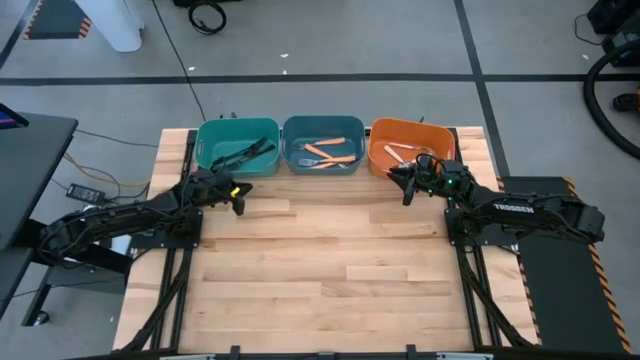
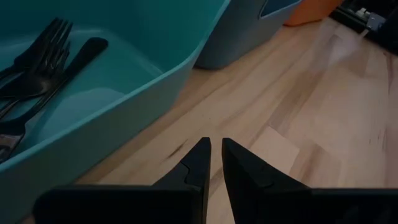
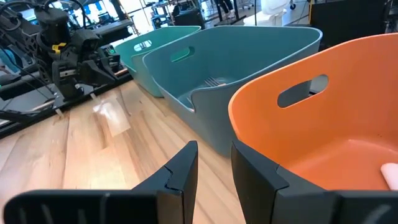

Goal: Sort silverware by color (type)
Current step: Return to Home Position

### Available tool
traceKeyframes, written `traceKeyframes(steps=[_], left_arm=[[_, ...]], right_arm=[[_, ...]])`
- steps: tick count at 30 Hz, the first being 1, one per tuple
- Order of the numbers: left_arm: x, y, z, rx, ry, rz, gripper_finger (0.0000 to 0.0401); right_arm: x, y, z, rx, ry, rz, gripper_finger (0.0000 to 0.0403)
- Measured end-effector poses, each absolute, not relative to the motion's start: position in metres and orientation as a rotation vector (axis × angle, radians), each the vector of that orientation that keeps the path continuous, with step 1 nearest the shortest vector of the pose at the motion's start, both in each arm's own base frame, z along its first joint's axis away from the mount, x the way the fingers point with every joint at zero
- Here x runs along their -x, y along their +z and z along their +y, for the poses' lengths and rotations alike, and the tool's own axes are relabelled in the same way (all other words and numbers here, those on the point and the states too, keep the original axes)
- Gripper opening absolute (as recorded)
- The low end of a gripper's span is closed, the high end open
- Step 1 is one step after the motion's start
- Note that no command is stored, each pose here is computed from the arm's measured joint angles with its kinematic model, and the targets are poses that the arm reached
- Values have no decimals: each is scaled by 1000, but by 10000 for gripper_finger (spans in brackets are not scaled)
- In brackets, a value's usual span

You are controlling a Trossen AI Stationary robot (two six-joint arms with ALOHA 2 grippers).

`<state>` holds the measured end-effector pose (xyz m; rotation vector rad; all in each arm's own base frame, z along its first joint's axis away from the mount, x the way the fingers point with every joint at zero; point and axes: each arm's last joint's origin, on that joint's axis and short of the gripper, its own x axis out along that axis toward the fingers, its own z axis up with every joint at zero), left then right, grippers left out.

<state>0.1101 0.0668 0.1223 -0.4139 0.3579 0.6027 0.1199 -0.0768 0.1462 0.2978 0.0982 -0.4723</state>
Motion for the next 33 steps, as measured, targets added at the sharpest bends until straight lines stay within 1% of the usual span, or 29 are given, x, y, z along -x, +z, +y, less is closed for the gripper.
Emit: traceKeyframes(steps=[8,10,13,24,33], left_arm=[[-110,122,67,414,603,359,48],[-109,124,66,409,601,343,48],[-108,129,66,397,596,295,48],[-96,163,58,310,551,-33,48],[-88,175,53,271,529,-169,48]], right_arm=[[-119,147,-76,-297,-474,97,105],[-118,151,-76,-284,-471,61,105],[-116,158,-74,-265,-464,11,105],[-97,192,-61,-147,-424,-289,105],[-80,210,-50,-68,-394,-484,105]])
